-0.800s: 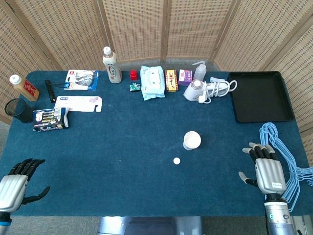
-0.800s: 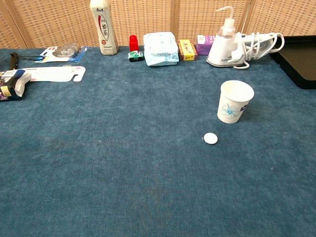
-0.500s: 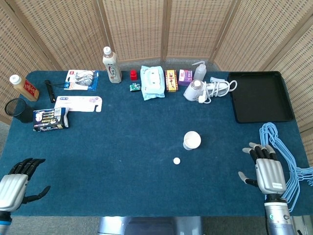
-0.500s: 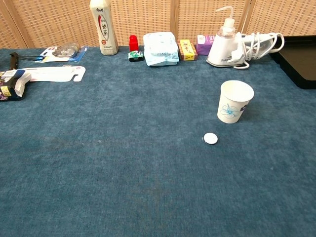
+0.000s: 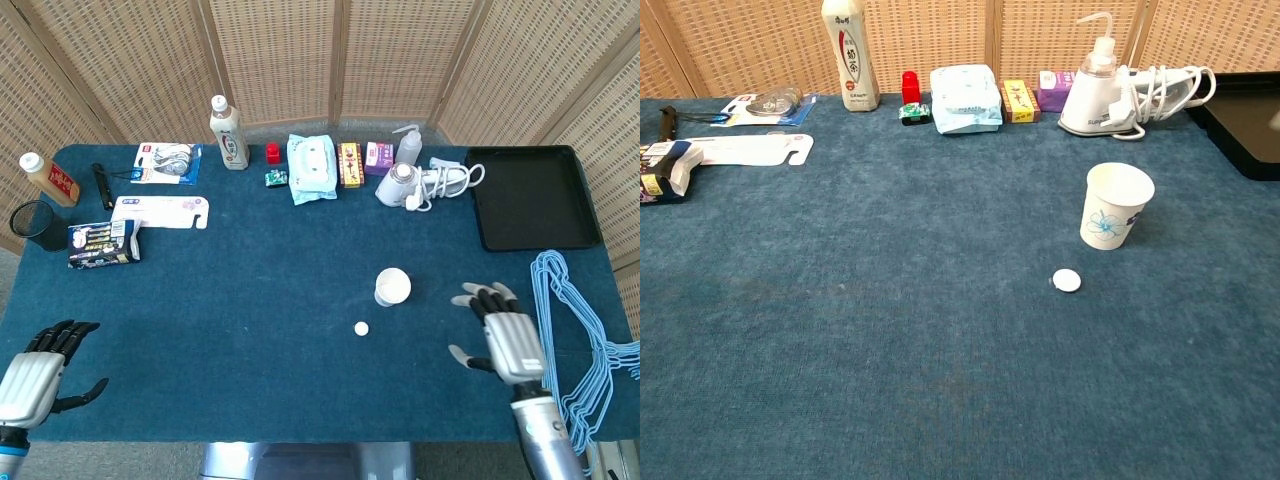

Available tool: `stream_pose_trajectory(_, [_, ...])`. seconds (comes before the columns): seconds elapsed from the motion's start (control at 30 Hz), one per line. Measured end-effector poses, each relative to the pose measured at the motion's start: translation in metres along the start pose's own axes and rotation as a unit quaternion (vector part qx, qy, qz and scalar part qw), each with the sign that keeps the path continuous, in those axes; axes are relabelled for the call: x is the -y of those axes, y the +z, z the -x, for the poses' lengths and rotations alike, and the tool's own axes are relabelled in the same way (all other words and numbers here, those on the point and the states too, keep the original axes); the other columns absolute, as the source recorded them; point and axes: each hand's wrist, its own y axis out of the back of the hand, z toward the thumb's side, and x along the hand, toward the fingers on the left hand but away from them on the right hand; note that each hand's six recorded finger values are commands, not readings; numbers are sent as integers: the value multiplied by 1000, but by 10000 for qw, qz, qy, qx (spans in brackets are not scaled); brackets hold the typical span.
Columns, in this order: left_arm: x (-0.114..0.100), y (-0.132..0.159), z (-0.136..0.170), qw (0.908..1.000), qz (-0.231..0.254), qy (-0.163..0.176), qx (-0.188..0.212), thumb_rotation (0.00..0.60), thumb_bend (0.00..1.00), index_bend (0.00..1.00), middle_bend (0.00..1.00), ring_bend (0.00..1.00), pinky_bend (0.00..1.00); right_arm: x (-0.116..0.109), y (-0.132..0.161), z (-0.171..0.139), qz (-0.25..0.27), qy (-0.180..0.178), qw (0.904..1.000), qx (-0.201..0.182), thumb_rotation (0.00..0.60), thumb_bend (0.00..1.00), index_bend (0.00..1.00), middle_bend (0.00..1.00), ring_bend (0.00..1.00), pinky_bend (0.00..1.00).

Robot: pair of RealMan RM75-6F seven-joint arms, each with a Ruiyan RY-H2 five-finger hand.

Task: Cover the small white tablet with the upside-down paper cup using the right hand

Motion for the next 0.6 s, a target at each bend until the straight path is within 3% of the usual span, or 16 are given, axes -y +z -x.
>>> stream_pose_trajectory(0.27, [1,0,-3,10000,-38,-41,-19,352,249,158,213,139,162,20,50,52,333,512,9964,-585,561,260,300,195,189,93])
stream_pose_trajectory(0.6, [9,0,-10,9999,-37,-153,1,346,249,158,213,139,162,46,81,91,299,956,9929,-635,561,255,287,190,187,93])
